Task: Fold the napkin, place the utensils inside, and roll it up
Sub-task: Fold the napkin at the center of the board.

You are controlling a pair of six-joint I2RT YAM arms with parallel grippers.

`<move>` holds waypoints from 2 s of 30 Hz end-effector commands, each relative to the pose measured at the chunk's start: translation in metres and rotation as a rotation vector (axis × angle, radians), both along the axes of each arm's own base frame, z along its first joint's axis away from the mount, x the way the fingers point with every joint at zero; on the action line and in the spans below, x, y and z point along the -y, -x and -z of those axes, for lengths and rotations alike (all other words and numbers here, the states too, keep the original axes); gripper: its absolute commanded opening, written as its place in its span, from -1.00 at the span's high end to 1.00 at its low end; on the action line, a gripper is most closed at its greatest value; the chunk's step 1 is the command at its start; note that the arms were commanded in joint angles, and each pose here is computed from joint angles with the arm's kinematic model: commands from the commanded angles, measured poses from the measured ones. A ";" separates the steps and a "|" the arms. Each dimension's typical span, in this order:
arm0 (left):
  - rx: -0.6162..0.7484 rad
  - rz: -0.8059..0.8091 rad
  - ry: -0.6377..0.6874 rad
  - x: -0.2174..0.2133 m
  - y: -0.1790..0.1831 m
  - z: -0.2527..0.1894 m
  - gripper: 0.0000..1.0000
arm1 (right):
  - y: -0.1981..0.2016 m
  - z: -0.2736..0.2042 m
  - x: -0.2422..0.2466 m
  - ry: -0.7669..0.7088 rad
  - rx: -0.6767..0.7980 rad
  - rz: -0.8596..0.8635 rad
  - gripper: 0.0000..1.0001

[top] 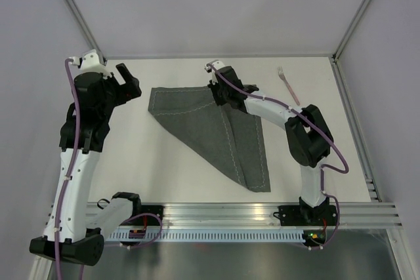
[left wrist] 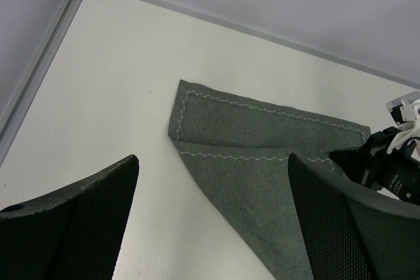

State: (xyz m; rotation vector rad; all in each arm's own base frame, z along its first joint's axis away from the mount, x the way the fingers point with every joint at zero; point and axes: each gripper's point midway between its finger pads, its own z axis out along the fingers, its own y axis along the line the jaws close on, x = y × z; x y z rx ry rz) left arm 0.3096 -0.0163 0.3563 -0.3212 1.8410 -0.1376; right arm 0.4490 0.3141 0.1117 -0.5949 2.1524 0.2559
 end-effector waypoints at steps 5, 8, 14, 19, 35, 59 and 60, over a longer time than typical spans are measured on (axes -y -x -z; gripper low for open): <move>0.025 0.010 0.030 0.004 -0.007 -0.003 -0.96 | -0.024 -0.037 0.023 -0.068 0.080 0.057 0.99; 0.020 0.013 0.032 0.005 -0.009 0.000 -0.96 | -0.031 -0.040 0.034 -0.074 0.086 0.080 0.99; 0.013 0.012 0.033 0.005 -0.012 0.003 -0.96 | -0.042 -0.043 0.050 -0.086 0.092 0.113 0.99; 0.008 0.014 0.033 0.006 -0.014 0.004 -0.96 | -0.048 -0.044 0.059 -0.100 0.092 0.136 0.99; -0.010 0.016 0.032 0.007 -0.020 0.012 -0.96 | -0.070 -0.042 0.098 -0.116 0.096 0.220 0.99; -0.039 0.015 0.032 0.008 -0.025 0.025 -0.95 | -0.087 -0.022 0.131 -0.085 0.090 0.276 0.99; -0.038 0.014 0.034 0.008 -0.025 0.025 -0.95 | -0.087 -0.020 0.131 -0.085 0.087 0.279 0.99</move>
